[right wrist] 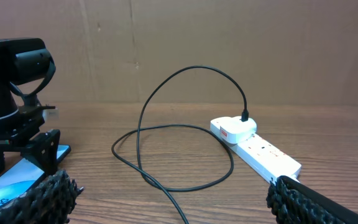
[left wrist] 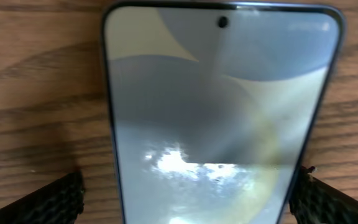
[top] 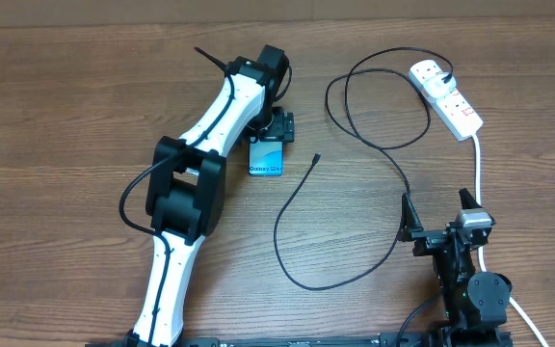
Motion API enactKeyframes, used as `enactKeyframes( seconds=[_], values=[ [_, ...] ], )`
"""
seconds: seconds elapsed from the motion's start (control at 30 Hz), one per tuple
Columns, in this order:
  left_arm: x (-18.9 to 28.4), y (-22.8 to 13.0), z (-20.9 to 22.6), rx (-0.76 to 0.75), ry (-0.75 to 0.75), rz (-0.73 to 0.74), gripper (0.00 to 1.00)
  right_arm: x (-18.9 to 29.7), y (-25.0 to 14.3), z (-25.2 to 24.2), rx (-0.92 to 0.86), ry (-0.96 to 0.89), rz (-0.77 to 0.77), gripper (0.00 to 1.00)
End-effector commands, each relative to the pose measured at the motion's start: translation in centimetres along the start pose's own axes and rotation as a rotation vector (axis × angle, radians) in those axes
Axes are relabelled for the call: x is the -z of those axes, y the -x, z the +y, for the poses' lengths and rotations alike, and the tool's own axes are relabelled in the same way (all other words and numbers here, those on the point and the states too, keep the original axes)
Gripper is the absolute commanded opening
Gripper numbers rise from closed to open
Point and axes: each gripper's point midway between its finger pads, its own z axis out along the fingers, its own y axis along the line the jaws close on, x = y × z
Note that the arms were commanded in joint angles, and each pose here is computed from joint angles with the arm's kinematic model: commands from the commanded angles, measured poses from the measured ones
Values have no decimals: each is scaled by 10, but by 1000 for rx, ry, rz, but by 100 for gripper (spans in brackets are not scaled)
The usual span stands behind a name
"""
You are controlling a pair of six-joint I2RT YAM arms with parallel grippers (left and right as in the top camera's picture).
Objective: Plug charger to phone and switch on socket
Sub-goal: 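Lower the left gripper and grasp the phone's bottom edge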
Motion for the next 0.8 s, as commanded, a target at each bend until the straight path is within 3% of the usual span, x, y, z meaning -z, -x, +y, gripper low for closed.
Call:
enactKeyframes(
  seconds=[0.0,0.17,0.37,0.6,0.77],
  values=[
    [-21,-18,-10,-38,1,61,100,0,-2,0,1,0,-4,100],
    [-21,-19,-10,-37,3,65,98,0,-2,0,1,0,-4,100],
    [-21,-20,-9,-37,6,71,86,0,-2,0,1,0,-4,100],
    [-25,-26,-6,-36,14,89,84,0,-2,0,1,0,-4,100],
    [-25,-26,-6,-36,15,90,73,0,-2,0,1,0,-4,100]
  ],
)
